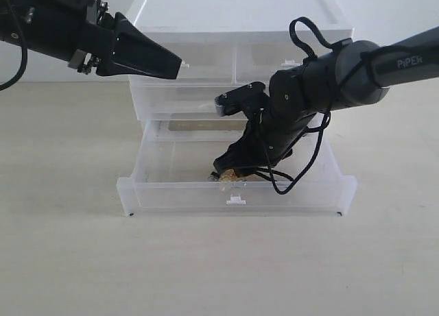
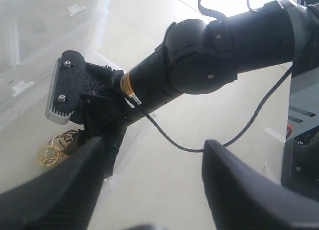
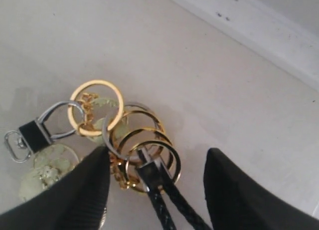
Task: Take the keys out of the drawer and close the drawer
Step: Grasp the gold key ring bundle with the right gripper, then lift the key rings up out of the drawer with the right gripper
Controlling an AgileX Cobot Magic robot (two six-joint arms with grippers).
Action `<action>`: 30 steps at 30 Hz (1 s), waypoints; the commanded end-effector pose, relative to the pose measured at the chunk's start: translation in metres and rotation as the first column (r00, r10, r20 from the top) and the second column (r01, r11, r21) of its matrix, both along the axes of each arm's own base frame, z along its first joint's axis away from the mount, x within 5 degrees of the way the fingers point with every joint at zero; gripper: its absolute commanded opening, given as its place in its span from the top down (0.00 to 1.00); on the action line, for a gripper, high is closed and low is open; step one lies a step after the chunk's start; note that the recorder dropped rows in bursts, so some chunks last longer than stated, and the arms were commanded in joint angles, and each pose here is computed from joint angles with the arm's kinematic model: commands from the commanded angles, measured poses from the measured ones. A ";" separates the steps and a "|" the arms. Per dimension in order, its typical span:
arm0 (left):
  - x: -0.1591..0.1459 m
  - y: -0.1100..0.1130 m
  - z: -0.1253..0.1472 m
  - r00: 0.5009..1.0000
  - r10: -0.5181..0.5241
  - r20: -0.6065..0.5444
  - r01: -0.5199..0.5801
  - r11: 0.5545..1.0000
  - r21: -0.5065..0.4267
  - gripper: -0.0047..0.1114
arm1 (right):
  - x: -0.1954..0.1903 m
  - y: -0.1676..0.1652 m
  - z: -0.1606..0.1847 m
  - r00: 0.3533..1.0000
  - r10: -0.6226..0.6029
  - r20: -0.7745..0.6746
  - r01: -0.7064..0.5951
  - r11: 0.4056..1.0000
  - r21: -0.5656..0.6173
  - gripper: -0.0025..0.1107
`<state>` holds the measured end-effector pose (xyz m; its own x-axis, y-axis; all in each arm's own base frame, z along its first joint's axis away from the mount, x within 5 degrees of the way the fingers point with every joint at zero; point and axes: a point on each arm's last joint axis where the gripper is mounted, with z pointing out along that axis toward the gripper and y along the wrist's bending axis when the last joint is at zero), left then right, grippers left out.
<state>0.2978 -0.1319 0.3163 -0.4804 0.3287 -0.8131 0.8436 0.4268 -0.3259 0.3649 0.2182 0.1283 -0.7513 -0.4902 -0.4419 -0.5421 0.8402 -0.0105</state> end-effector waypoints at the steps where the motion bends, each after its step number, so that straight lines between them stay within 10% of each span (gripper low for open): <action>1: -0.002 0.001 0.003 1.000 0.003 0.002 -0.002 1.000 -0.021 0.49 | -0.001 -0.004 -0.006 0.999 0.001 -0.040 -0.002 1.000 -0.029 0.54; 14: -0.002 -0.001 0.006 1.000 0.000 0.000 0.000 0.998 -0.056 0.49 | -0.002 -0.005 -0.007 0.999 0.005 -0.049 -0.007 0.999 -0.037 0.97; 30: 0.000 0.000 0.005 1.000 0.020 0.012 -0.020 0.999 -0.046 0.49 | -0.008 -0.004 0.054 0.998 -0.012 0.065 0.009 0.999 0.045 0.98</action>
